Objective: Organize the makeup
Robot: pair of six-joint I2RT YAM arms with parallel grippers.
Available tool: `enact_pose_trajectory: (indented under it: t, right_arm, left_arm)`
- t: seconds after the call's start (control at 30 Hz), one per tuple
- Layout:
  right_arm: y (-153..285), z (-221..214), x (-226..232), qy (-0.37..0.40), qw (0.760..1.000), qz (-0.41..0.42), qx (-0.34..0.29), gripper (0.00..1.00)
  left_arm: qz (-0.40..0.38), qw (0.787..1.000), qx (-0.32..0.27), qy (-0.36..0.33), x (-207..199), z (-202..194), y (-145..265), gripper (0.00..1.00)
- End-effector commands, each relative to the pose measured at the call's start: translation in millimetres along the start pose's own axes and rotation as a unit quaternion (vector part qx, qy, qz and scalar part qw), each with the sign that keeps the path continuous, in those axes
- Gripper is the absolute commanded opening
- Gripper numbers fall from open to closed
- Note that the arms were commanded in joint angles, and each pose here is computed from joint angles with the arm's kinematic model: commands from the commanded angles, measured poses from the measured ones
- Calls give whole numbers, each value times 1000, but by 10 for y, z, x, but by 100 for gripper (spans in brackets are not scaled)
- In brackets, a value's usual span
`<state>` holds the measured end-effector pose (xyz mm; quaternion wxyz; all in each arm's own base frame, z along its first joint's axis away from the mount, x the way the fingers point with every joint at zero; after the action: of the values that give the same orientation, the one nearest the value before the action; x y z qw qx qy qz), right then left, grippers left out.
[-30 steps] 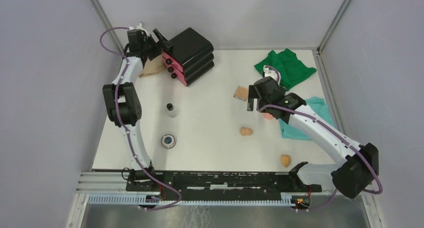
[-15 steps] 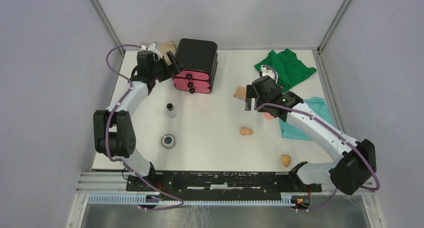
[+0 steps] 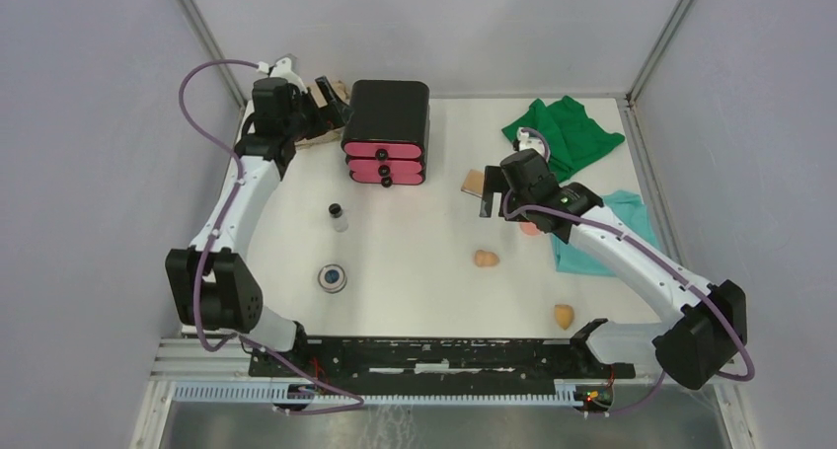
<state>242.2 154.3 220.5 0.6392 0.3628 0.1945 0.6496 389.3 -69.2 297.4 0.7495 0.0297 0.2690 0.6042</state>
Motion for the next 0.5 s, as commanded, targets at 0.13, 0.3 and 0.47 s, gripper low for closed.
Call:
enact_pose_trajectory:
  t: [0.13,0.3,0.47]
  right_arm:
    - [218,70,-30,-34,998,24,-38,99]
    - [235,51,-50,-39,998,21,-37,99]
    - [224,37,-49,-43,998,21,-33,99]
  left_arm:
    - [-1,999,49,-16,71,-28,-278,99]
    - [-36,996,82,-2,67,-284,-341,99]
    - [-64,991,114,4,65,-554,-334,98]
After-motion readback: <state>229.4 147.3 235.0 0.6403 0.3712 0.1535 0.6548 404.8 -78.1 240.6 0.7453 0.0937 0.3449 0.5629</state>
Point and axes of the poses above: each gripper's point midway between its finger pads, its own y axis back along the fingers, its own x axis along the line the jaws close on, z = x × y, the point moved 7 cm from there along y, back along the fingers, and after that the axes turned 5 degrees about -y, right-handed, at the moved point
